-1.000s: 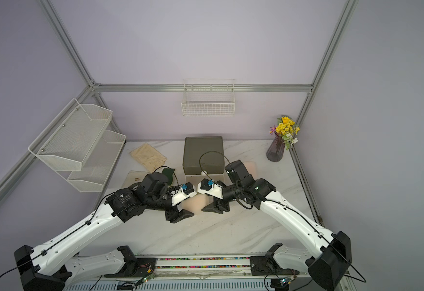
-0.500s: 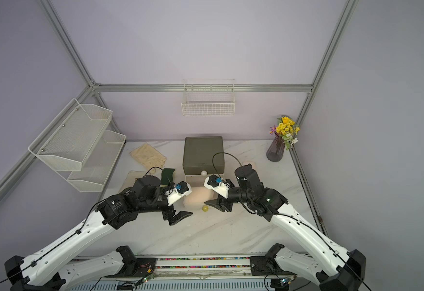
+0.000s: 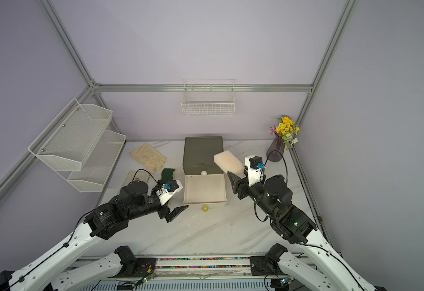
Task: Take the sponge out of the drawer
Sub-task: Place the sponge at the center of the board.
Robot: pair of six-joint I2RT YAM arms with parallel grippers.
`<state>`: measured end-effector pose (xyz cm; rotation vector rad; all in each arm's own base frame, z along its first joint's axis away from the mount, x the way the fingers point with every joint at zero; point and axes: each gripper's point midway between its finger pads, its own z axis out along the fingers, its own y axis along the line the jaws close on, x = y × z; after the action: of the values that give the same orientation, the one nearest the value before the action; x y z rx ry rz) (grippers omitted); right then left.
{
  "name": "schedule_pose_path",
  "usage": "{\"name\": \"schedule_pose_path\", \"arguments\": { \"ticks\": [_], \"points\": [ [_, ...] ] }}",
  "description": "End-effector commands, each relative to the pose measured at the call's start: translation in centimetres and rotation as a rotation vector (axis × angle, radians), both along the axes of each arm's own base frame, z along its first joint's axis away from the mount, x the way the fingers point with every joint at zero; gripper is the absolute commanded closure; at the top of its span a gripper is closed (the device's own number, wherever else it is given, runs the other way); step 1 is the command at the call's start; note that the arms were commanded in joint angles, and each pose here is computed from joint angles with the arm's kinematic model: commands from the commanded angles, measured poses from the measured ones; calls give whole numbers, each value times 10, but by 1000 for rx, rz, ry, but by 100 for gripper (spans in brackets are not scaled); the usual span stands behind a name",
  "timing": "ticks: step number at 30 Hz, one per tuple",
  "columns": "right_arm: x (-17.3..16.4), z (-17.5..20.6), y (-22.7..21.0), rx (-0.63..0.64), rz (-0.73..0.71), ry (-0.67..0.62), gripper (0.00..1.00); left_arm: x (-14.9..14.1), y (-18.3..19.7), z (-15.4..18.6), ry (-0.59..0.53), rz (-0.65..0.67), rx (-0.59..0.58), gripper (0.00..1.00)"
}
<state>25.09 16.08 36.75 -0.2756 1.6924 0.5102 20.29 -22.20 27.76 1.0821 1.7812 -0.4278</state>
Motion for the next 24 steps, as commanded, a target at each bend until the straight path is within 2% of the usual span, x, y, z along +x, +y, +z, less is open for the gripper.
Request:
{"name": "schedule_pose_path", "arguments": {
  "ticks": [1, 6, 13, 18, 24],
  "points": [
    [18, -15, -22, 33, -184, 36, 37, 6, 0, 10, -24, 32, -38, 0],
    [33, -28, -29, 45, -279, 60, 35, 7, 1, 8, -21, 41, -36, 0],
    [54, -54, -22, 33, -284, 119, 39, 8, 1, 7, -19, 45, -33, 0],
    [84, -76, -52, 87, -326, 216, 39, 7, 2, 6, -17, 44, -33, 0],
    [100, -116, -74, 123, -384, 384, 37, 5, 2, 6, -10, 35, -39, 0]
  ]
}}
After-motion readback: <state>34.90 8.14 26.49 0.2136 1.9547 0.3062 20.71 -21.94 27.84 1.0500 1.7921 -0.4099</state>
